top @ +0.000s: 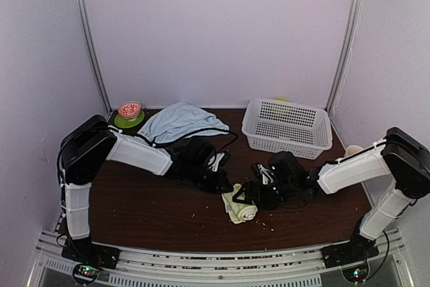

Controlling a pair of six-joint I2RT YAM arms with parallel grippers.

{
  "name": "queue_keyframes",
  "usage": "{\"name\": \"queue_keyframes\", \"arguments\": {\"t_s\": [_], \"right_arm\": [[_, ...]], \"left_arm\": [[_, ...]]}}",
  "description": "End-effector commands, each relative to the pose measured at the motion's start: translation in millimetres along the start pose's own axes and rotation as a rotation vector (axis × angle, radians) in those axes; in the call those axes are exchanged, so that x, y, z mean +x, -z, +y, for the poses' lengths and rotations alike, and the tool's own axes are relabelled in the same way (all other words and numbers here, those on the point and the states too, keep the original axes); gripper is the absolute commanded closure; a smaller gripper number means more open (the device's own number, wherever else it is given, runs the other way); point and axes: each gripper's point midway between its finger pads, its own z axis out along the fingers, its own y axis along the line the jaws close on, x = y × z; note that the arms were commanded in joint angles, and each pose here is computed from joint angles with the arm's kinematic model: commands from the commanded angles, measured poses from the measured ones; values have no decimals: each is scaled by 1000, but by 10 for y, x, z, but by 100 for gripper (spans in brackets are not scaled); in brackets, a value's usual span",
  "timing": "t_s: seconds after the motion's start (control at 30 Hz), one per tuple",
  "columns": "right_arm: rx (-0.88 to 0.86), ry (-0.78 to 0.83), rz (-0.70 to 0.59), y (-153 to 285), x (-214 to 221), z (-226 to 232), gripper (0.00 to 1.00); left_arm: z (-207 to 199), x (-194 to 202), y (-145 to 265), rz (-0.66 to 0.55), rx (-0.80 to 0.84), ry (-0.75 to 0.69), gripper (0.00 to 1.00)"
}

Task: Roll the towels
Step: Pick up the towel from the center of the board.

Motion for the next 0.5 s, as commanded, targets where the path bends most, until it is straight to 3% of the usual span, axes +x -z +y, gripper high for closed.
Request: {"name": "queue_keyframes", "arguments": {"t_s": [0.0,0.17,0.47], "right_arm": [[-31,-69,45,-118,108,-63,13],[-15,-94,66,-183,164,-128,26],[30,-114,102,-275,294,-236,69]], "left_arm": [[495,451,-22,118,-159,66,100],[498,461,-18,117,-160,67,100],[473,442,-6,117,-157,61,100]]}}
